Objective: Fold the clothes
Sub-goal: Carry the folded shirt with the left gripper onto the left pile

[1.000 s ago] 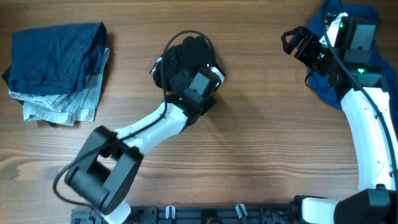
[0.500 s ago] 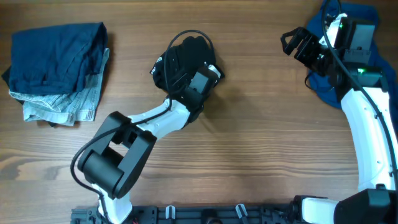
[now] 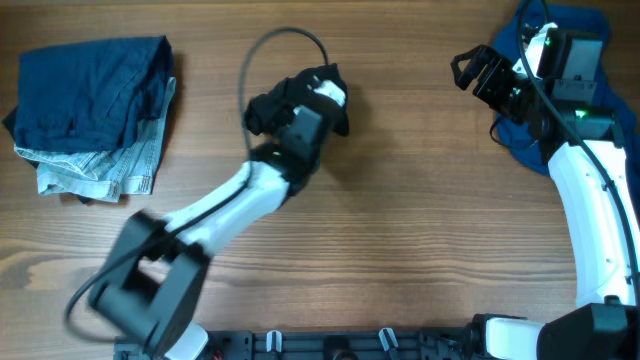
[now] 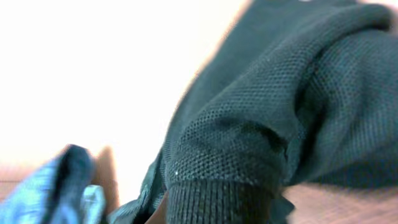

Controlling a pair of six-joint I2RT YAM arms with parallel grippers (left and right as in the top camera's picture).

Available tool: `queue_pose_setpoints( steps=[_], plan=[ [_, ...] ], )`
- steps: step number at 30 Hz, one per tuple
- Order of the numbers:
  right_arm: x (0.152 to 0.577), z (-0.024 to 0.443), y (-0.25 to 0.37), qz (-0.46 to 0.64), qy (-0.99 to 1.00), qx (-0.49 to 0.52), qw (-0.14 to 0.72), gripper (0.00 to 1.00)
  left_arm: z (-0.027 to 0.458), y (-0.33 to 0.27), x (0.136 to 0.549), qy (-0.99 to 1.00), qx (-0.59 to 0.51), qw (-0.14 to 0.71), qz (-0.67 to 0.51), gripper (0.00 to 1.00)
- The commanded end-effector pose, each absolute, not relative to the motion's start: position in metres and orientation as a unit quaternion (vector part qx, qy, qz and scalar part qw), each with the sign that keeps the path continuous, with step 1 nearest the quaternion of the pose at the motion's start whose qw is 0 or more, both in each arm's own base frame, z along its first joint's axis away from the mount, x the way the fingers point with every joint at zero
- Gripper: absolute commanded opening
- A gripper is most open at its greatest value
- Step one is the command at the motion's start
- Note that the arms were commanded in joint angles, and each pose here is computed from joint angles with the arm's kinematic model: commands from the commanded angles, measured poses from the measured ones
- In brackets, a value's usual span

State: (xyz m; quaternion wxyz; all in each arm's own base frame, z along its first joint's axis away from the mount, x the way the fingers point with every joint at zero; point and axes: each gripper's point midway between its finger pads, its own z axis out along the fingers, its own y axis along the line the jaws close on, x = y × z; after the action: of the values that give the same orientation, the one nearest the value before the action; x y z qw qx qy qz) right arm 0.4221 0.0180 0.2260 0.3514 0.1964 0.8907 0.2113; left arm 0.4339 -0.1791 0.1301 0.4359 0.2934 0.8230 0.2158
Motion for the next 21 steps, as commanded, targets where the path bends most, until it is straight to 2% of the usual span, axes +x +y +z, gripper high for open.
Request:
queue_pose_setpoints(
  steps=[1,4,9,13,18,21],
  plan=[
    [0.424,0.232,0.021,0.218,0.890,0.185,0.355,1.00,0.219,-0.142,0.439,0.784,0.263,0.500,0.257,0.04],
    [0.424,0.232,0.021,0.218,0.890,0.185,0.355,1.00,0.256,-0.117,0.440,0.751,0.288,0.509,0.308,0.04],
    [0.423,0.232,0.022,0.221,0.890,0.184,0.354,1.00,0.268,-0.059,0.447,0.720,0.341,0.445,0.409,0.04],
    [0.423,0.232,0.023,0.223,0.890,0.183,0.354,1.00,0.272,0.023,0.454,0.741,0.282,0.416,0.446,0.04],
    [0.420,0.229,0.023,0.222,0.893,0.185,0.346,1.00,0.295,0.073,0.471,0.711,0.289,0.482,0.422,0.04],
    [0.414,0.223,0.024,0.220,0.899,0.189,0.329,1.00,0.294,0.093,0.473,0.679,0.358,0.488,0.415,0.04]
  ],
)
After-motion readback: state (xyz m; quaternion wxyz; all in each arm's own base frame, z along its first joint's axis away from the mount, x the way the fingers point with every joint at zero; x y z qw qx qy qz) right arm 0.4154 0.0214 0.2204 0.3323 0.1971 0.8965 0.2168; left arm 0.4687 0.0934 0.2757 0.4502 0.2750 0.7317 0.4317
